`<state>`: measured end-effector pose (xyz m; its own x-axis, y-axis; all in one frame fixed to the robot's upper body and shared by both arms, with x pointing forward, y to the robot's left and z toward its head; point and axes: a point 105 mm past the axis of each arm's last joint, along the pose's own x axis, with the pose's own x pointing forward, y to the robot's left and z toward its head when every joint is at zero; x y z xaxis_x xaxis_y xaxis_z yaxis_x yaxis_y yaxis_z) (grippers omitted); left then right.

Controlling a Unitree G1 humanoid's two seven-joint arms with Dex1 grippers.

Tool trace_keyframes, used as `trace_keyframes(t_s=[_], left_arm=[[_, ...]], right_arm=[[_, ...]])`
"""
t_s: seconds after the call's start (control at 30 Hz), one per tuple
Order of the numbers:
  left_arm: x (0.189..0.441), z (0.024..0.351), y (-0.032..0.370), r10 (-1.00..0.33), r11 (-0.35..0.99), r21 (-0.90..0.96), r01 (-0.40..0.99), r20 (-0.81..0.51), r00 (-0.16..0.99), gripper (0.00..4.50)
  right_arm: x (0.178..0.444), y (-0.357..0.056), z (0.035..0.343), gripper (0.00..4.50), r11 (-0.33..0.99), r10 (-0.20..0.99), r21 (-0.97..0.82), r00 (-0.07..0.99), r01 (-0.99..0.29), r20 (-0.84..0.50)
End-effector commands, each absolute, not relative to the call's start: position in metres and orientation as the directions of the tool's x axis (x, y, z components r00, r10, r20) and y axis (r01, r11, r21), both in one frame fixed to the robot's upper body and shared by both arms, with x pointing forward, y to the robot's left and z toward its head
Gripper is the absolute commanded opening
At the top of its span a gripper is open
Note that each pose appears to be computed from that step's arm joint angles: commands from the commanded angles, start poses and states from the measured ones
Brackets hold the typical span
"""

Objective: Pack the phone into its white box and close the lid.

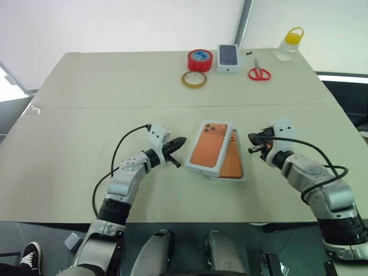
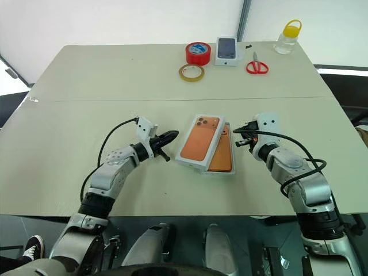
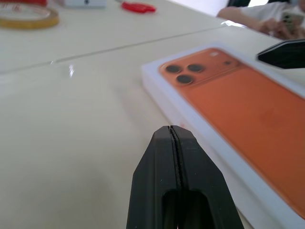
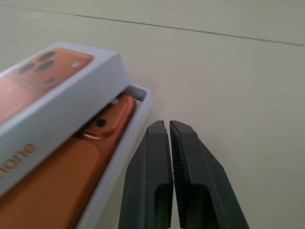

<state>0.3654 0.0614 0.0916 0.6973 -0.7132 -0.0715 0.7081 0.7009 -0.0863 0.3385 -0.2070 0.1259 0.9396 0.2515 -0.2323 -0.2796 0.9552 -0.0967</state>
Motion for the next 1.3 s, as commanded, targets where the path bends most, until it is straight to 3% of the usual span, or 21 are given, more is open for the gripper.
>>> trace_keyframes(t_s=[0.03, 0.27, 0.63, 1.07, 1.3], left_arm=[[0.381, 0.098, 0.067, -0.663, 0.749, -0.062, 0.66, -0.083, 0.744, 0.0], [0.384, 0.077, 0.063, -0.686, 0.722, -0.081, 0.687, -0.211, 0.696, 0.0], [0.36, 0.067, 0.017, -0.825, 0.541, -0.163, 0.825, -0.293, 0.483, 0.0], [0.354, 0.088, -0.012, -0.887, 0.448, -0.218, 0.867, -0.23, 0.401, 0.0], [0.336, 0.095, -0.033, -0.924, 0.365, -0.217, 0.905, -0.203, 0.324, 0.0]], right_arm=[[0.336, -0.189, 0.14, 0.03, 0.915, 0.32, -0.196, 0.93, -0.352, -0.179], [0.33, -0.17, 0.142, 0.03, 0.839, 0.406, -0.312, 0.895, -0.446, -0.187], [0.329, -0.167, 0.135, 0.03, 0.807, 0.436, -0.333, 0.873, -0.487, -0.221], [0.329, -0.177, 0.138, 0.03, 0.807, 0.417, -0.353, 0.881, -0.473, -0.224], [0.322, -0.186, 0.135, 0.03, 0.814, 0.389, -0.363, 0.889, -0.454, -0.241]])
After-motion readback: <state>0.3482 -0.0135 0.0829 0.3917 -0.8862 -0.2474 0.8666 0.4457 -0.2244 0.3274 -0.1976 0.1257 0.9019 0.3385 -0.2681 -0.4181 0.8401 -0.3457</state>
